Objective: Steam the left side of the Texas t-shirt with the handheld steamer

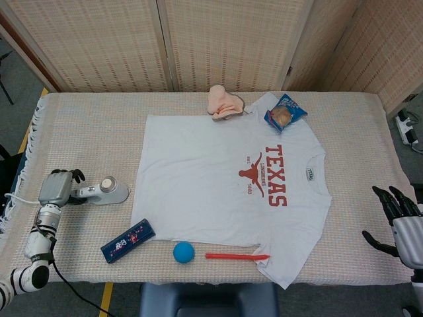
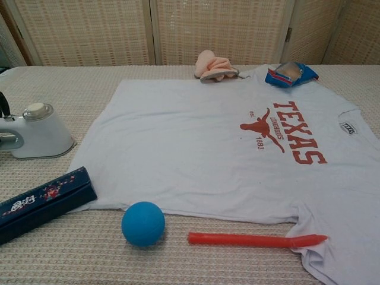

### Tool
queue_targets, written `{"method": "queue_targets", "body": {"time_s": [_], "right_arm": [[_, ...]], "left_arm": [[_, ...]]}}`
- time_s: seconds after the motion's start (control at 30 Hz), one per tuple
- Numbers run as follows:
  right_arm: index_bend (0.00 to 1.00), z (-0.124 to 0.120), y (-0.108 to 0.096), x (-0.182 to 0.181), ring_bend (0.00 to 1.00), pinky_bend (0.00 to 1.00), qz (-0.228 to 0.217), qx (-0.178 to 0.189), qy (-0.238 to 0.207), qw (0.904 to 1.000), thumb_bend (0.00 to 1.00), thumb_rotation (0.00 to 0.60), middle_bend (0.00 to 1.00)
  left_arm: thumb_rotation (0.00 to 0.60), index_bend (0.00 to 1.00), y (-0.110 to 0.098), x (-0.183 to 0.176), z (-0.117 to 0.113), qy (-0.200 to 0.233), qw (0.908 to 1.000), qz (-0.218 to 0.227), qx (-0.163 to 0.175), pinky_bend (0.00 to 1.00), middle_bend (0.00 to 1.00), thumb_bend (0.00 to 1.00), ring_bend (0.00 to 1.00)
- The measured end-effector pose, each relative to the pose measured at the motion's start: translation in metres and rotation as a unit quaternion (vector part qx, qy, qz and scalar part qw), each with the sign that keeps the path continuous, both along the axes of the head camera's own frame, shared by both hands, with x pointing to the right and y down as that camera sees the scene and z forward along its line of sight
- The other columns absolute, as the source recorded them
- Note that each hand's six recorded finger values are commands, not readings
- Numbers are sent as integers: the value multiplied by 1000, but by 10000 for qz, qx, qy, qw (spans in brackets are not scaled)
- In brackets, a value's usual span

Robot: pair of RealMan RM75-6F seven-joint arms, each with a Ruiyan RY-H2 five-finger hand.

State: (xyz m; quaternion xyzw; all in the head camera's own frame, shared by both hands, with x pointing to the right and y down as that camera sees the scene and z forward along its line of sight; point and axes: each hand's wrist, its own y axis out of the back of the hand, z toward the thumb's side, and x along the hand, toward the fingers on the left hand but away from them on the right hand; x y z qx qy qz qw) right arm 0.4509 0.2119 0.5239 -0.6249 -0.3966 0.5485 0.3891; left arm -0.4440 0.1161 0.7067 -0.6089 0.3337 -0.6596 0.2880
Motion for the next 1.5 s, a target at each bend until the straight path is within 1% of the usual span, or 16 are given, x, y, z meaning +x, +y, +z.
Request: {"method": "queue_targets", "body": {"time_s": [0.13,0.3,0.4,0.47,0.57,0.77,0.93,1.03,1.17,1.27,1.33,1.4,1.43,1.47,1.5], "right_arm": [[0,-1,1,3,46,173,40,3,11,10000,170,554,129],[0,3,1,2,45,173,38,-44,-4,10000,170,560,129],[0,4,0,1,45,174,19,-67,-11,10000,171,558,129],[0,4,0,2,45,173,25,-60,-4,10000,171,558,129],[0,3,0,3,46,173,45,-66,1,10000,171,559,129],[0,7,1,3,45,173,54,-146,6,9999,171,553,129],[0,12,2,-1,45,173,-28,-280,15,9996,171,558,129],[0,18,3,-6,45,173,-142,-426,14,9990,170,557,129],[0,31,3,-18,46,173,-384,-727,-11,9966,171,561,129],[0,46,4,-29,40,173,-622,-1013,-46,9929,174,556,128],[0,56,5,-37,22,158,-784,-1211,-81,9895,195,557,115],[0,69,6,-47,4,110,-984,-1463,-128,9842,257,560,91],[0,76,6,-54,0,79,-1108,-1608,-164,9806,308,555,75],[0,82,6,-59,0,42,-1203,-1716,-198,9776,384,534,55],[0,89,7,-65,0,25,-1296,-1823,-237,9744,429,515,43]], "left_arm": [[600,523,-1,-2,10,-110,9999,-58,22,313,563,201,416],[600,595,1,-1,17,-4,9998,-177,107,385,637,272,484],[600,658,4,1,23,62,9996,-187,178,454,701,314,551],[600,707,5,1,27,88,9996,-161,230,509,762,332,619],[600,767,7,2,32,156,9994,-143,289,569,840,338,698],[600,858,10,5,41,472,9977,-147,464,628,959,337,804],[600,905,5,7,37,773,9939,-179,770,638,1000,337,856],[600,917,-1,12,28,1019,9890,-134,1061,638,1000,338,869],[600,920,-10,19,14,1312,9812,-62,1416,638,1000,336,871],[600,920,-15,29,7,1512,9765,-17,1535,638,1000,333,871],[600,919,-18,41,4,1674,9733,39,1571,638,1000,330,871],[600,919,-20,56,3,1811,9707,131,1574,639,1000,329,870],[600,919,-21,63,3,1854,9698,181,1571,638,1000,329,870],[600,919,-22,70,3,1888,9692,233,1566,639,1000,329,870],[600,919,-24,81,4,1930,9684,305,1551,639,1000,329,870]]}}
